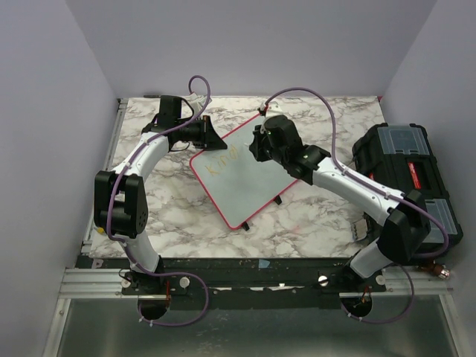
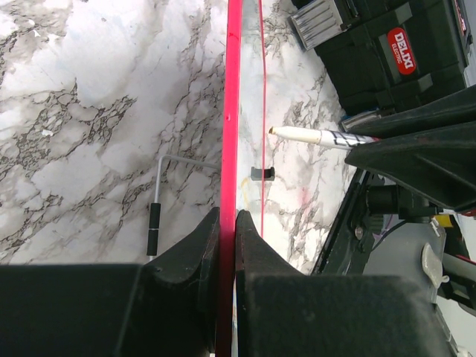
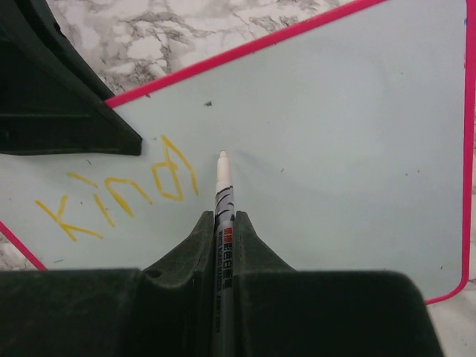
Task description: Write a sentence on the whiteboard
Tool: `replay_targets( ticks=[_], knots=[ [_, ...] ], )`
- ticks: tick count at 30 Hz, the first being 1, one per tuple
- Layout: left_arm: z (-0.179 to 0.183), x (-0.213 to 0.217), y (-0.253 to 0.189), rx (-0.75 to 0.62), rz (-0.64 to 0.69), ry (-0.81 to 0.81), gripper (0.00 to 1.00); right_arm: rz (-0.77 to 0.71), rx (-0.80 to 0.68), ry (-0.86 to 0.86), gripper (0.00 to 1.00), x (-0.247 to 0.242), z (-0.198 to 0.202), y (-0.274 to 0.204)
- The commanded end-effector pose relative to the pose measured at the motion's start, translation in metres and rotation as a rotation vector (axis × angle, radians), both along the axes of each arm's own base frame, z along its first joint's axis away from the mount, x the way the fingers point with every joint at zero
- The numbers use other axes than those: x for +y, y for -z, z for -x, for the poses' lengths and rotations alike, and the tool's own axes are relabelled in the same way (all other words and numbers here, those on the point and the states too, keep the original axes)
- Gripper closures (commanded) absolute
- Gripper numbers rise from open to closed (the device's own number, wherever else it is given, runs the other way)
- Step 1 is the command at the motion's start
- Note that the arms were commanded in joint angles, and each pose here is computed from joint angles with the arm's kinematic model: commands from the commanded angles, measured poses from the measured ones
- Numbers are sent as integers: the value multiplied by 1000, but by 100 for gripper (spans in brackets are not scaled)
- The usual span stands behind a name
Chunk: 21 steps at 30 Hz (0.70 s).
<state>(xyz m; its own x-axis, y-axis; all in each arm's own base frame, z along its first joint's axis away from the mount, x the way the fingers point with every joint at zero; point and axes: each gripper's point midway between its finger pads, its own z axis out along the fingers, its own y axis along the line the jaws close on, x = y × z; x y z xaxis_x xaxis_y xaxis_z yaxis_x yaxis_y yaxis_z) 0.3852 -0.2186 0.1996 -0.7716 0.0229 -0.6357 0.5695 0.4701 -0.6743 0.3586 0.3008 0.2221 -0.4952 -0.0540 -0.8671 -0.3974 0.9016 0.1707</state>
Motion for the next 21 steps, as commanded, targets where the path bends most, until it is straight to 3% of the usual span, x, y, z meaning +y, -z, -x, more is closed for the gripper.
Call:
replay_targets(
  ticks=[1, 21],
  knots=[
    [7, -4, 27, -5, -78, 39, 100, -28, -71, -1, 99, 10, -15, -24],
    [8, -4, 26, -9, -80, 38, 100, 3, -20, -6, 100, 17, -19, 6]
  ],
)
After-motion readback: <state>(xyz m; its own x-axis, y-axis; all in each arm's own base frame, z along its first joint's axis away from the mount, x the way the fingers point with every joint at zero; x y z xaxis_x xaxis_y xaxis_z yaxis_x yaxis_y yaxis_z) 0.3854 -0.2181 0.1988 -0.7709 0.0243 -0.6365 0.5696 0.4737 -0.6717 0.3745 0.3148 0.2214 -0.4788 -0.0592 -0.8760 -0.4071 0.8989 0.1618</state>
